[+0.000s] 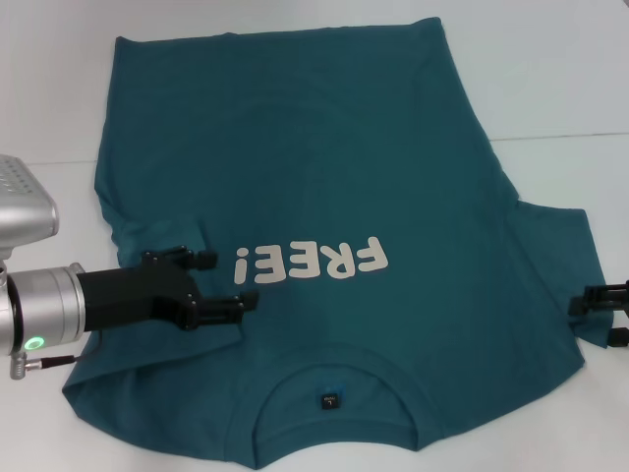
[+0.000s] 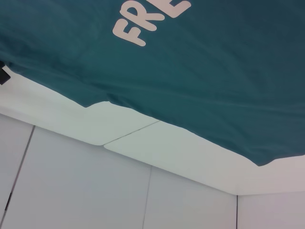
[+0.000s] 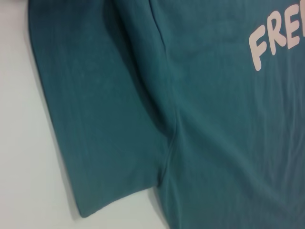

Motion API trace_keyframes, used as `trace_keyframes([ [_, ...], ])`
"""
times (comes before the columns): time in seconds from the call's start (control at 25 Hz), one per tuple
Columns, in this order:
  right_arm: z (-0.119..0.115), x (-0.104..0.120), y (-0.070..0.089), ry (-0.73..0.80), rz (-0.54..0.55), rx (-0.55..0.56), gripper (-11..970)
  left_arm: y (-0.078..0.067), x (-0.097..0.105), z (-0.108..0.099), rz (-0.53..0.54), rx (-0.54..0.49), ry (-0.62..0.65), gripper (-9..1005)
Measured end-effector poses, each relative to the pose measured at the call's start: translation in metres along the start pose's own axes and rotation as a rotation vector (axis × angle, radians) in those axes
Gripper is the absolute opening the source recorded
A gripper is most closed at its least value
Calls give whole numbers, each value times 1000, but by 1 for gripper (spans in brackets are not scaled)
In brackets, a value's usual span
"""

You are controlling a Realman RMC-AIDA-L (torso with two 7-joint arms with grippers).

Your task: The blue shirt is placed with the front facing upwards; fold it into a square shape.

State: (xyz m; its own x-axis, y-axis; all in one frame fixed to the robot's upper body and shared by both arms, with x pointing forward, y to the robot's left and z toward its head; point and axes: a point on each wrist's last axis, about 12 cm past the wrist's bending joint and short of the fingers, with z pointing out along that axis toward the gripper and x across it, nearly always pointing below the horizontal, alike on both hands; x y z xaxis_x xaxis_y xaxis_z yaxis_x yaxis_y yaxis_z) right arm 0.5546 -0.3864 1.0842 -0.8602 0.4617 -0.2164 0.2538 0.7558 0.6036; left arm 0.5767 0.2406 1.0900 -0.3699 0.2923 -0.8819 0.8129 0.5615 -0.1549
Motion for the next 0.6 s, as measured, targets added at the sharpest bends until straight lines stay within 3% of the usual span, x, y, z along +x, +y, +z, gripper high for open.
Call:
trace_keyframes([
  [0.2,1,2,0,12,7,-3,798,0,0,1,-1,-5,0,905],
  [0.6,-3,3,-4,7,20,-6,606,0,-1,1,-4,-3,0,906],
])
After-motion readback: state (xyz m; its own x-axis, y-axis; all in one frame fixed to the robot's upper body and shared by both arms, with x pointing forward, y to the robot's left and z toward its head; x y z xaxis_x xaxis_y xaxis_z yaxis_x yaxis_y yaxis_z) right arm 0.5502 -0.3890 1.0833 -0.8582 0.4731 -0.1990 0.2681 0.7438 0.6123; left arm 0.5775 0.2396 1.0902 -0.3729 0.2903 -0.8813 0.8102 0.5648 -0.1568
